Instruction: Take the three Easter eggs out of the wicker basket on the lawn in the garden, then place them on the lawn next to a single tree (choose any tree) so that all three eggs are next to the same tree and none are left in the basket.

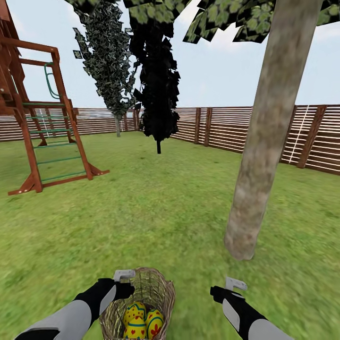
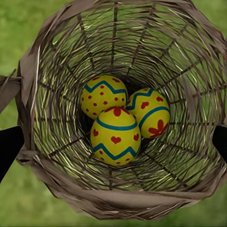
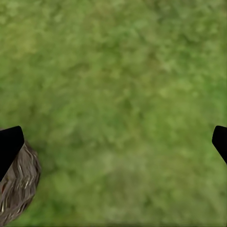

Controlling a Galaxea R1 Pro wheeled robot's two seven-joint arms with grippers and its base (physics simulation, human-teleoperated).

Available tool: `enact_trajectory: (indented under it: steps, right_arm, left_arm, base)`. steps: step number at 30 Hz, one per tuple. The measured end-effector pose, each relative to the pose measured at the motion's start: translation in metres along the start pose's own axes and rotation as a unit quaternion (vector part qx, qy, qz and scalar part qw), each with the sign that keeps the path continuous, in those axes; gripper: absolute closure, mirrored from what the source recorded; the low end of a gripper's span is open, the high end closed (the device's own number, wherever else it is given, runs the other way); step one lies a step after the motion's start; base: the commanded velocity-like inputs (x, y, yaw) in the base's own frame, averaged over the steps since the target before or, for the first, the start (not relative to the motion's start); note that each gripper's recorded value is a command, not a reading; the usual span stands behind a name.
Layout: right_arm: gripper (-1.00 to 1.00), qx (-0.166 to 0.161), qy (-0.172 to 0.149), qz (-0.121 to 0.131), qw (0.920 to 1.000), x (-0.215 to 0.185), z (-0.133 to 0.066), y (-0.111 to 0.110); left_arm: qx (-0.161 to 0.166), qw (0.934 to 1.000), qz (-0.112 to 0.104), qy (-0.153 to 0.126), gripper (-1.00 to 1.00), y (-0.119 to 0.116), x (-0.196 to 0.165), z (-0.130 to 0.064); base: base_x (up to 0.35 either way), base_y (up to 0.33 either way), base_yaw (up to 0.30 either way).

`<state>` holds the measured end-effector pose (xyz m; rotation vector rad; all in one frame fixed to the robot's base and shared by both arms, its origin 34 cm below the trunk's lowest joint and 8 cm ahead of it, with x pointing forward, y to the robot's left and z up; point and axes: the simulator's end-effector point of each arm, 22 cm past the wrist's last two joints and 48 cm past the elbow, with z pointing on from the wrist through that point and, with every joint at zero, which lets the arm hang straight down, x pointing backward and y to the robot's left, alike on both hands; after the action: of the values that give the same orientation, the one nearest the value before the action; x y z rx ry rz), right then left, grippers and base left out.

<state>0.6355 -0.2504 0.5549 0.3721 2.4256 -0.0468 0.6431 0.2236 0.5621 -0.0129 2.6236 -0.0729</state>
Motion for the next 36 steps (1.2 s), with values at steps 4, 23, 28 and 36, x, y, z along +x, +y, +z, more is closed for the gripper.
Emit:
enact_trajectory:
  steps: [4,23,28,36]
  right_arm:
    - [-1.0,0.0,0.0,0.0,1.0,0.005,0.005,-0.001]
    - [-1.0,0.0,0.0,0.0,1.0,0.032,0.031,-0.004]
    - [-1.0,0.0,0.0,0.0,1.0,0.039,0.037,-0.005]
    - [-1.0,0.0,-0.001,0.0,1.0,0.051,0.048,-0.007]
  left_arm:
    - [0.0,1.0,0.0,0.0,-1.0,0.0,0.004,0.006]
    - [0.001,0.9999,0.0,-0.011,-1.0,0.001,0.022,0.036]
    - [0.001,0.9999,0.0,-0.012,-1.0,0.002,0.027,0.043]
    - [0.001,0.9999,0.0,-0.013,-1.0,0.003,0.037,0.056]
  base:
    - [0.0,0.0,0.0]
    - [0.0,0.0,0.0]
    - [0.0,0.0,0.0]
    - [0.0,0.0,0.0]
